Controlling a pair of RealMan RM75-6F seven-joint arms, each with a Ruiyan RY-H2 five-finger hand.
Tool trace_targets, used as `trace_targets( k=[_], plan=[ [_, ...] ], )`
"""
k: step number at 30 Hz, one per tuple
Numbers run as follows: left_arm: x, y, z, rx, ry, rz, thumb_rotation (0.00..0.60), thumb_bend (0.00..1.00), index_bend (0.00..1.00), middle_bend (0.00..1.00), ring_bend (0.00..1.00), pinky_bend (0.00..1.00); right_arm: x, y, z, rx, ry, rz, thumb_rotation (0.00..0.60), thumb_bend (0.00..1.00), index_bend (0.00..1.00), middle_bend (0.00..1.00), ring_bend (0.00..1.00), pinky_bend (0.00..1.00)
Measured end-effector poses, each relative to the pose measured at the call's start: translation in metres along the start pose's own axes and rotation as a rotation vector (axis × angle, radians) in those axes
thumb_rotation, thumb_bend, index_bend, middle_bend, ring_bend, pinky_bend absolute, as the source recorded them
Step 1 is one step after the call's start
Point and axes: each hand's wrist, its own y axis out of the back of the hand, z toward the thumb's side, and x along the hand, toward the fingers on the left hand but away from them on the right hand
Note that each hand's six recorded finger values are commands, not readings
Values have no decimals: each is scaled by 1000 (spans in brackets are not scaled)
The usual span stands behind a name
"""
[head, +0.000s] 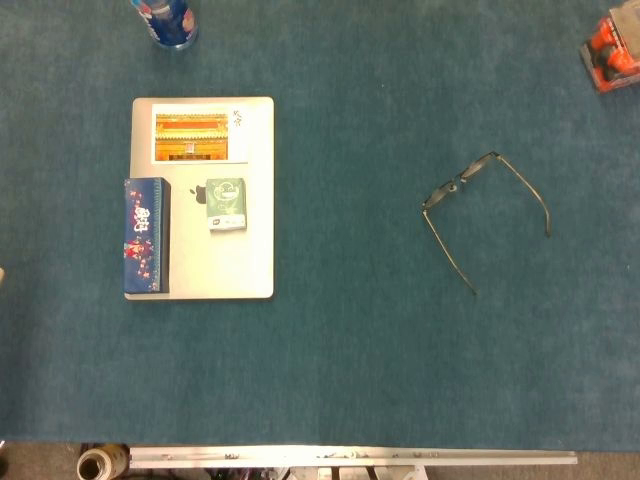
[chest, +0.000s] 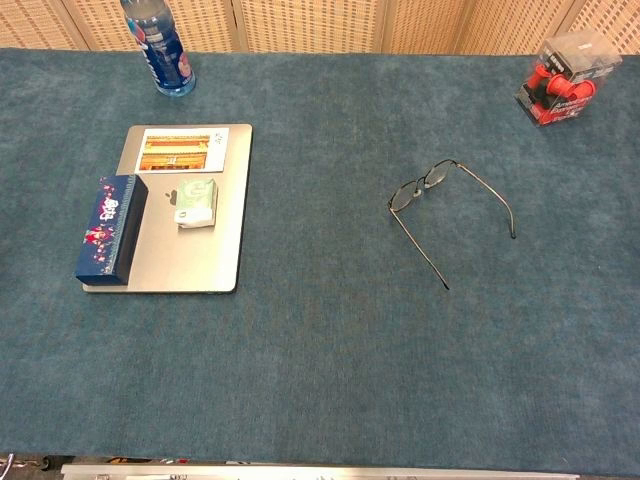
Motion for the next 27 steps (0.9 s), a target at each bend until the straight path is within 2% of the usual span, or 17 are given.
trace_targets(
  k=[6,22,27],
  plan=[
    [-1,-3,-2,9,2,-9,600,0,456,457,336,437,2,-9,-2,-5,-4,24,600,197,491,434,373,636],
    [-4,-6,-5,-1,2,-16,600,0,456,457,336,437,-20,0,21,9,63,-6,600,189,491,434,371,634],
    [-6,-8,-8,0,5,-22,600,0,456,455,336,437,-34,-1,37,25,101,-4,600,160,491,434,369,565]
  ],
)
